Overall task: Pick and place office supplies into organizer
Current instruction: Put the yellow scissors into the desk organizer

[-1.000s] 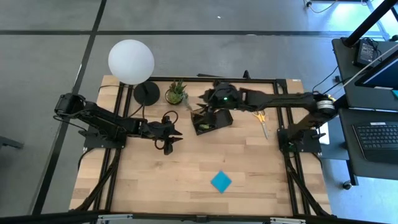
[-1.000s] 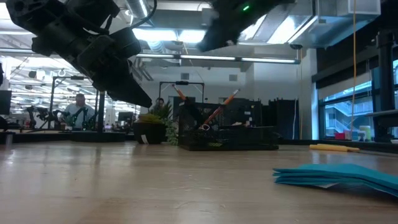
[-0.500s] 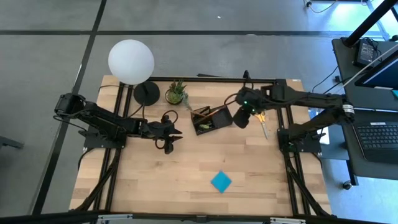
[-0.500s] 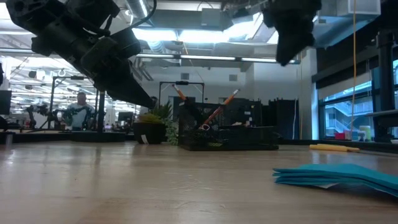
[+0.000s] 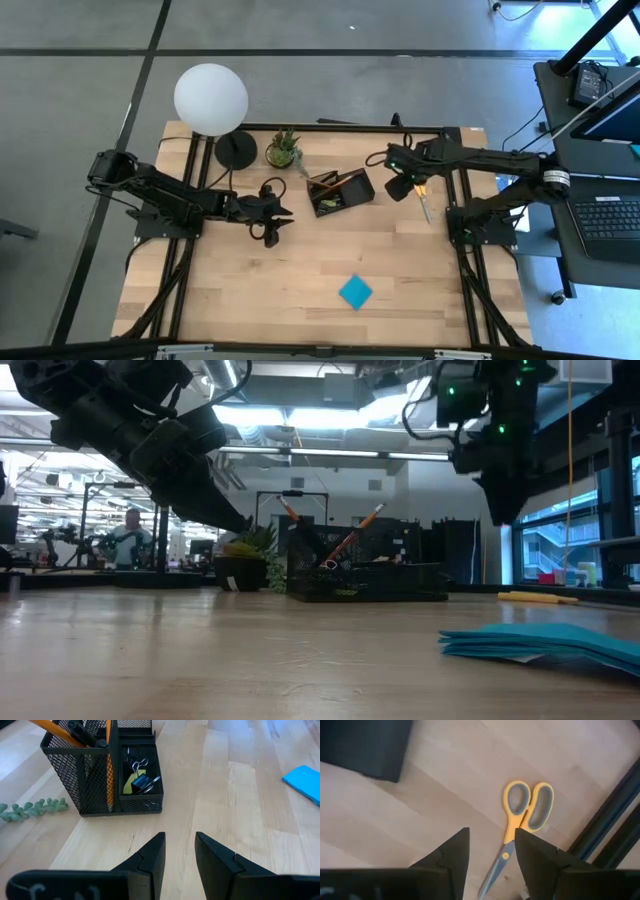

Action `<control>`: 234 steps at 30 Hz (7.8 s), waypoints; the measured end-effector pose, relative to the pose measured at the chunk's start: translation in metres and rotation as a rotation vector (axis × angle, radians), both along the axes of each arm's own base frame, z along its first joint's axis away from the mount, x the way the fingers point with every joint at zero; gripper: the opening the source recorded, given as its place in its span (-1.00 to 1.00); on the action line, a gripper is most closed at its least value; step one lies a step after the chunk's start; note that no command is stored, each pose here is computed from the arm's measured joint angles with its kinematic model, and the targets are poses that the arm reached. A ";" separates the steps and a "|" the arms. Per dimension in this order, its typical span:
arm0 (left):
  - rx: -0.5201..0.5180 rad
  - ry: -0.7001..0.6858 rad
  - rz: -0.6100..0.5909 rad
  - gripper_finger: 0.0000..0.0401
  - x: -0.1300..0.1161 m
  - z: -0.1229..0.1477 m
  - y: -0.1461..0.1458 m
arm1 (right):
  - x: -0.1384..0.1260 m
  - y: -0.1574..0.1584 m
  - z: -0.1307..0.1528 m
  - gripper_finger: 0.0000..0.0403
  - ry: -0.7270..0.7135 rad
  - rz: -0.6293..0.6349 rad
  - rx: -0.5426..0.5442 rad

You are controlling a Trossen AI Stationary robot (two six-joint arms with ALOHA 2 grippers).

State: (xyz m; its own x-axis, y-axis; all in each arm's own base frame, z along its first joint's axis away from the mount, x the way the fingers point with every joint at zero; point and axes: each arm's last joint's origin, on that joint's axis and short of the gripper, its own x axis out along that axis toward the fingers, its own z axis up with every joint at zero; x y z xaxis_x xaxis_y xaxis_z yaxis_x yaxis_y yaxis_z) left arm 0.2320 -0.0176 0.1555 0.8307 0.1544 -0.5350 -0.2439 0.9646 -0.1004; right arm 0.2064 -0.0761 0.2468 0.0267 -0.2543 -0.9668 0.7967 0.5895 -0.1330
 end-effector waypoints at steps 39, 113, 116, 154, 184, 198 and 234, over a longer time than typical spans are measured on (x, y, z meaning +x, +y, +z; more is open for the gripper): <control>-0.036 -0.003 0.021 -0.51 0.000 0.000 0.000 | -0.036 -0.043 -0.057 0.57 0.036 -0.203 -0.011; 0.002 -0.006 0.065 -0.51 0.000 0.000 0.002 | -0.057 -0.049 -0.111 0.26 -0.003 -0.051 -0.065; 0.002 -0.005 0.064 -0.51 0.000 0.000 0.002 | -0.057 -0.049 -0.111 0.26 -0.003 -0.051 -0.065; 0.003 -0.006 0.067 -0.51 0.000 0.000 0.002 | -0.065 -0.061 -0.126 0.12 -0.024 -0.248 0.101; 0.003 -0.006 0.068 -0.51 0.000 0.000 0.002 | -0.053 -0.066 -0.115 -0.03 -0.005 -0.151 0.077; 0.003 -0.006 0.067 -0.51 0.000 0.000 0.002 | -0.046 -0.054 -0.092 -0.01 -0.124 -0.080 0.008; 0.014 -0.016 0.088 -0.51 0.000 0.001 0.003 | -0.032 -0.033 -0.082 -0.36 -0.199 0.132 0.024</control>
